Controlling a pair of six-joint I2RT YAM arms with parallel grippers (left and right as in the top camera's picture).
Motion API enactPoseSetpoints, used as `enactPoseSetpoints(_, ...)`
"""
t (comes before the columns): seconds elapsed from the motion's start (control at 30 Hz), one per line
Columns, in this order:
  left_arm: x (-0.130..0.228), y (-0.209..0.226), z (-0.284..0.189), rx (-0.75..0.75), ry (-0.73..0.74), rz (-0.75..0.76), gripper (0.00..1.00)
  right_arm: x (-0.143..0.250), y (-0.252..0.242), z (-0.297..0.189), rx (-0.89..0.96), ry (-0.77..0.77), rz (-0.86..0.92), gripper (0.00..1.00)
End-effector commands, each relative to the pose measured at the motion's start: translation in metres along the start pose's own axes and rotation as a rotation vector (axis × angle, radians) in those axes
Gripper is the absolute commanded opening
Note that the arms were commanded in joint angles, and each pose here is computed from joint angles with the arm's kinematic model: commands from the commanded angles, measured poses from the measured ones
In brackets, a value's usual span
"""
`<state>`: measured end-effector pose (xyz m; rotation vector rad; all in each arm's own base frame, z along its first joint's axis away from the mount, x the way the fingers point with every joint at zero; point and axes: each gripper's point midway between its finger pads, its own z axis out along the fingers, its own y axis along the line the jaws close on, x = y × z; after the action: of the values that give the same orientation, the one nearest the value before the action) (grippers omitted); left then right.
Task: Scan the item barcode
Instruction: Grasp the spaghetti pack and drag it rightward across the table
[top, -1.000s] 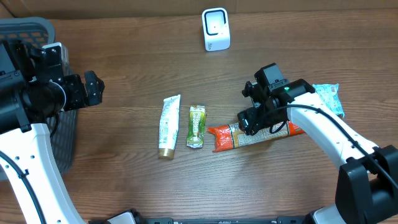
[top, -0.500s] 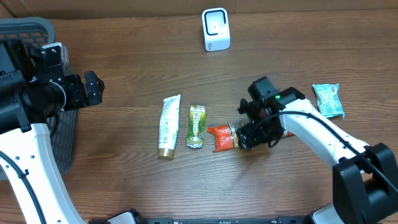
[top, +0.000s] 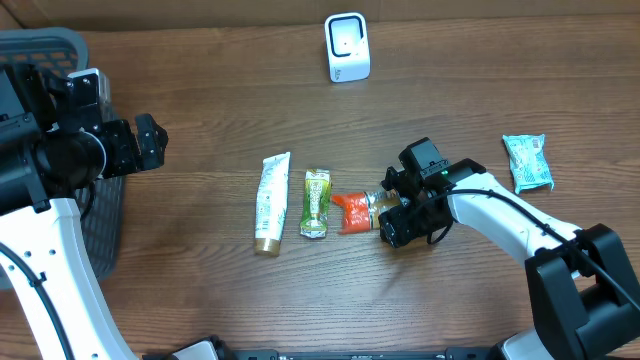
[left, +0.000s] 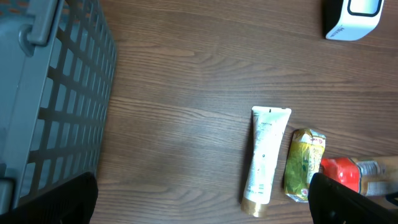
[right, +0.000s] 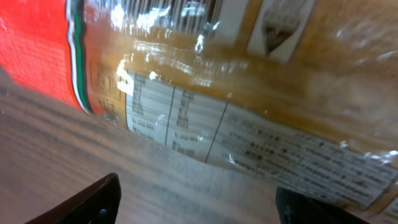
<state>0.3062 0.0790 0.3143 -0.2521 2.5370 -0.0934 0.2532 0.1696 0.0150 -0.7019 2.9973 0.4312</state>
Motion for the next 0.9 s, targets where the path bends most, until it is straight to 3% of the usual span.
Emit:
enactPoseSetpoints(0.0,-0.004,-0.002,-0.003,0.012,-0.013,0.015,0.99,-0.004,-0.011,0.008,0.042,-0.008,0.007,0.78)
enactPoseSetpoints(0.2,-0.004,-0.002,-0.003,0.012,-0.013,0.015,1.00,-0.037,-0.044,0.007,0.139,-0.147,0.145,0.78)
enactPoseSetpoints(0.47,-0.004,-0.002,-0.003,0.012,-0.013,0.015,1.00,-0.086,-0.078,-0.025,0.102,-0.350,0.294,0.78)
enactPoseSetpoints(0.63,-0.004,-0.002,-0.003,0.012,-0.013,0.015,0.99,-0.115,-0.075,-0.078,0.063,-0.385,0.262,0.78)
enactPoseSetpoints(0.87,-0.004,-0.002,-0.003,0.012,-0.013,0.015,1.00,-0.177,-0.116,-0.136,0.286,-0.653,0.266,0.77)
